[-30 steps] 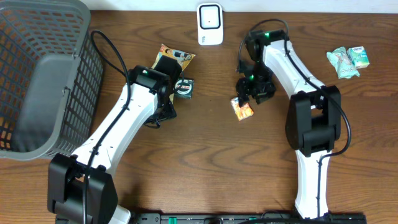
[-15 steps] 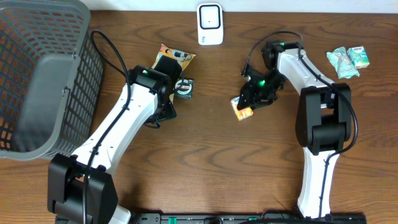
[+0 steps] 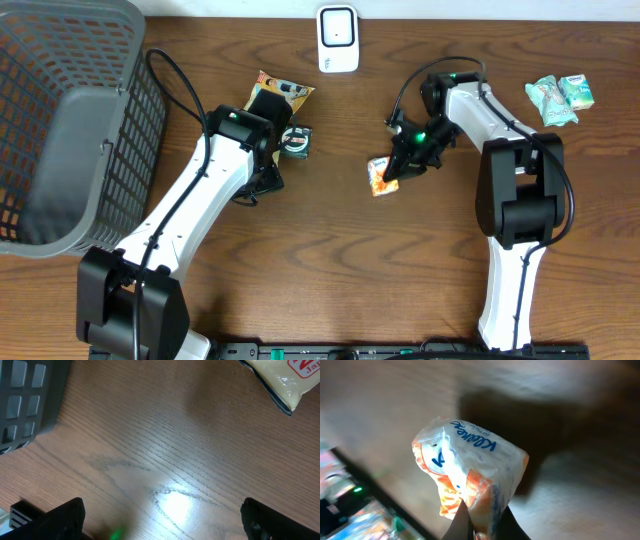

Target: Scan the item barcode

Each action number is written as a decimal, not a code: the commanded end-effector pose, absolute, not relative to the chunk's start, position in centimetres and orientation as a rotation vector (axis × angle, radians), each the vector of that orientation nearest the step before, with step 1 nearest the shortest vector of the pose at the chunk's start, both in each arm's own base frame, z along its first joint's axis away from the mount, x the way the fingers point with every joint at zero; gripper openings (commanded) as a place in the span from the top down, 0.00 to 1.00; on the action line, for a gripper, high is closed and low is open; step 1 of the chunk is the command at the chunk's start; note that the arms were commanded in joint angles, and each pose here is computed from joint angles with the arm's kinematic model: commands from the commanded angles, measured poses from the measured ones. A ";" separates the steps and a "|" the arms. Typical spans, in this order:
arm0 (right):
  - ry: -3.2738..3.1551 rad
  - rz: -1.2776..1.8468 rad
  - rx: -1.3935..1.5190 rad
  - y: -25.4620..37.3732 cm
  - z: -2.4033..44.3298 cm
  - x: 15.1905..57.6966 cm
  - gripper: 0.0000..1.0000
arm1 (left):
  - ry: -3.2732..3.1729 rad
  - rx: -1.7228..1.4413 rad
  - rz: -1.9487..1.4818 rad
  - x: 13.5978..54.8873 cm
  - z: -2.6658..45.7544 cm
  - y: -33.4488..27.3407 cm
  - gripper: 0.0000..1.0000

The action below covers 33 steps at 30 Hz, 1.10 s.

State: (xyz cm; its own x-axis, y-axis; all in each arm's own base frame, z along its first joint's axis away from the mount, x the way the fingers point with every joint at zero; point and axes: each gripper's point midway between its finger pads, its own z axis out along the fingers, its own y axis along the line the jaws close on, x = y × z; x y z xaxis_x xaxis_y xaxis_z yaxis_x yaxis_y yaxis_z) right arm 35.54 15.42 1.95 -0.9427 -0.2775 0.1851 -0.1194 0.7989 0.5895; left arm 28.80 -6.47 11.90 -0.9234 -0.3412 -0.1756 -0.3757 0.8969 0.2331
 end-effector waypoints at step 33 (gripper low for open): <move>-2.640 -2.025 0.791 11.4 15.0 38.8 0.99 | 2.922 -0.570 0.425 28.6 12.0 -6.0 0.02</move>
State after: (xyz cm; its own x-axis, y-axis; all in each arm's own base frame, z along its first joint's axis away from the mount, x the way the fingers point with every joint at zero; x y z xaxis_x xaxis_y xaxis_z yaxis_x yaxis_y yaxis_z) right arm 38.17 11.52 14.01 -0.8918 -0.2101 -0.4008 -0.4434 0.2289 0.8666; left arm 28.80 -6.47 11.90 -0.9234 -0.3412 -0.1756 -0.3757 0.8969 0.2331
